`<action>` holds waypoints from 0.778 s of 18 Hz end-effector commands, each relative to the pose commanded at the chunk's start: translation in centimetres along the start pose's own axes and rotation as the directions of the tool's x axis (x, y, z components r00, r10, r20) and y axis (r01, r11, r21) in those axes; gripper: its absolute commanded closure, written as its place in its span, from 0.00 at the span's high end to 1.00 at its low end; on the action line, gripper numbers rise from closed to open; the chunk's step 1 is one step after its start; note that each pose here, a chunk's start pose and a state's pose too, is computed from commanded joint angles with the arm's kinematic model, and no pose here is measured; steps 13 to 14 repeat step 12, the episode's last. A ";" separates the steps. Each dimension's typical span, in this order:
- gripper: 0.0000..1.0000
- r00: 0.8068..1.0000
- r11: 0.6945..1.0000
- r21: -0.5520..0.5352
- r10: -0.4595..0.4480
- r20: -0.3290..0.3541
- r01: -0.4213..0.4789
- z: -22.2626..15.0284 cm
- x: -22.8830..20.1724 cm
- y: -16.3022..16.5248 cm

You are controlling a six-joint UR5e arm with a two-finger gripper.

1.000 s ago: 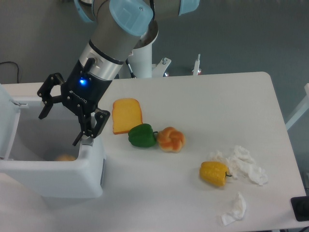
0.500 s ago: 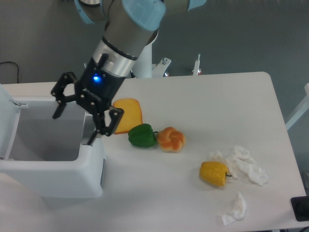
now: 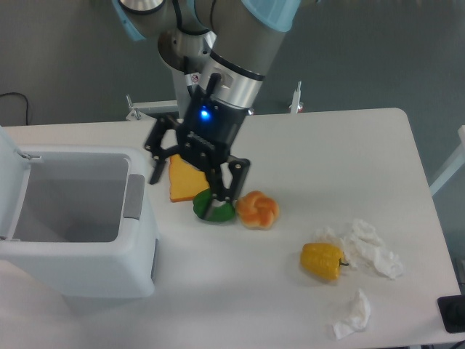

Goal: Place the square bread in the trash can

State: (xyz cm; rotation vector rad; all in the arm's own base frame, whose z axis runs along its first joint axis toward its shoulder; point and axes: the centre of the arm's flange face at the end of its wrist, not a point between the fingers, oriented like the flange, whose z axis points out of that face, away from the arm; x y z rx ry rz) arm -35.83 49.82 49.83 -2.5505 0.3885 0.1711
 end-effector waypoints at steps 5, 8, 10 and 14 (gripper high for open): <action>1.00 0.997 0.995 -0.088 0.047 0.054 -0.042 -0.9 -2.1 2.9; 1.00 0.993 0.982 -0.176 0.090 0.081 -0.074 -1.2 -2.7 4.0; 1.00 0.988 0.978 -0.189 0.111 0.108 -0.089 -2.3 -4.3 5.6; 1.00 0.989 0.979 -0.184 0.103 0.110 -0.082 -2.5 -4.5 6.0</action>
